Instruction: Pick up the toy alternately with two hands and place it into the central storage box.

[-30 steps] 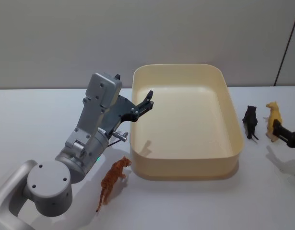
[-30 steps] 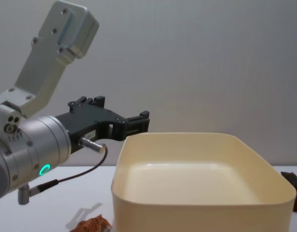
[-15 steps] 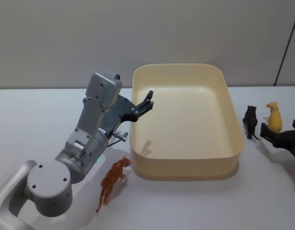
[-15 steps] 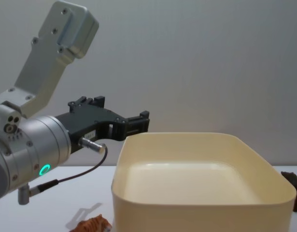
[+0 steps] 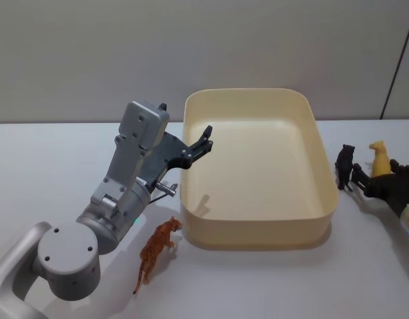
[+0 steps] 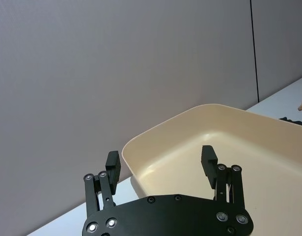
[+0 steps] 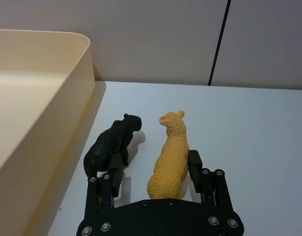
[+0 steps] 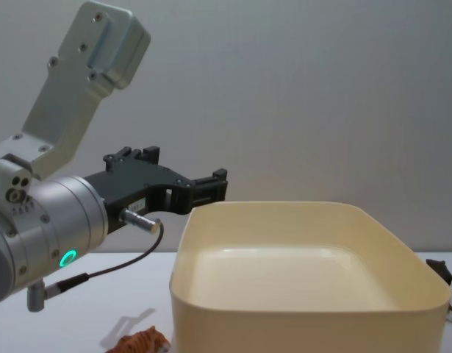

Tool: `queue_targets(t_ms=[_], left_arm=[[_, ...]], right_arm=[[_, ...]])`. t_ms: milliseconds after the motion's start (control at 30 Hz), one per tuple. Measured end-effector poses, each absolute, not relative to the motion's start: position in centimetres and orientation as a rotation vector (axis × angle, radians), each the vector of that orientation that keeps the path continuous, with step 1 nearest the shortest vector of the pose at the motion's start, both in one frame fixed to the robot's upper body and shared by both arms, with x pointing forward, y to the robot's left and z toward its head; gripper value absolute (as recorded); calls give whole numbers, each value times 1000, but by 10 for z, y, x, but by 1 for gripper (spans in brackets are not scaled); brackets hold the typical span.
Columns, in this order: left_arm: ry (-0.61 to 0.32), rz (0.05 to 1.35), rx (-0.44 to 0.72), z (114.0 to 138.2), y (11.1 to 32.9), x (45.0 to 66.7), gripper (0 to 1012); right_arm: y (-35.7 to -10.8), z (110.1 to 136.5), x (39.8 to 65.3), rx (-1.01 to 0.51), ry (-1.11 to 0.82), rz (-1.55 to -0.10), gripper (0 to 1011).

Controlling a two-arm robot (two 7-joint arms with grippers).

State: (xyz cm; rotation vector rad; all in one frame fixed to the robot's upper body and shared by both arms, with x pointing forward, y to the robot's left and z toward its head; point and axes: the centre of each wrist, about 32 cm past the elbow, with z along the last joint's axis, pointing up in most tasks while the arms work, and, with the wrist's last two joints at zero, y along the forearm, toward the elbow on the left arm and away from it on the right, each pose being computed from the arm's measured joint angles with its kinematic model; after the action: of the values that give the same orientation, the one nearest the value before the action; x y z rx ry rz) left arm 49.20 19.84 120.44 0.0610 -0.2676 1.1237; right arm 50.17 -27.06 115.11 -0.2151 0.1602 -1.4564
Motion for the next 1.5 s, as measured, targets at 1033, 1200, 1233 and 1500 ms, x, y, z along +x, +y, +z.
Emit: queue_targets(t_ms=[1033,1200,1233,1500], left_arm=[[-268,1124,61,1204,198,492,1001],[-268,1124,61,1204,198,492,1001],[-268,1124,61,1204,198,492,1001],[-268,1124,61,1204,198,492,1001]], right_arm=[[-274,1157,501,-173,74,-1456,359],[-281,1171,494,-133,14,-1448,359],[-282,1173,493,-127,6,-1445,359],[-289,1200,486,-71,-53,-1380,358]])
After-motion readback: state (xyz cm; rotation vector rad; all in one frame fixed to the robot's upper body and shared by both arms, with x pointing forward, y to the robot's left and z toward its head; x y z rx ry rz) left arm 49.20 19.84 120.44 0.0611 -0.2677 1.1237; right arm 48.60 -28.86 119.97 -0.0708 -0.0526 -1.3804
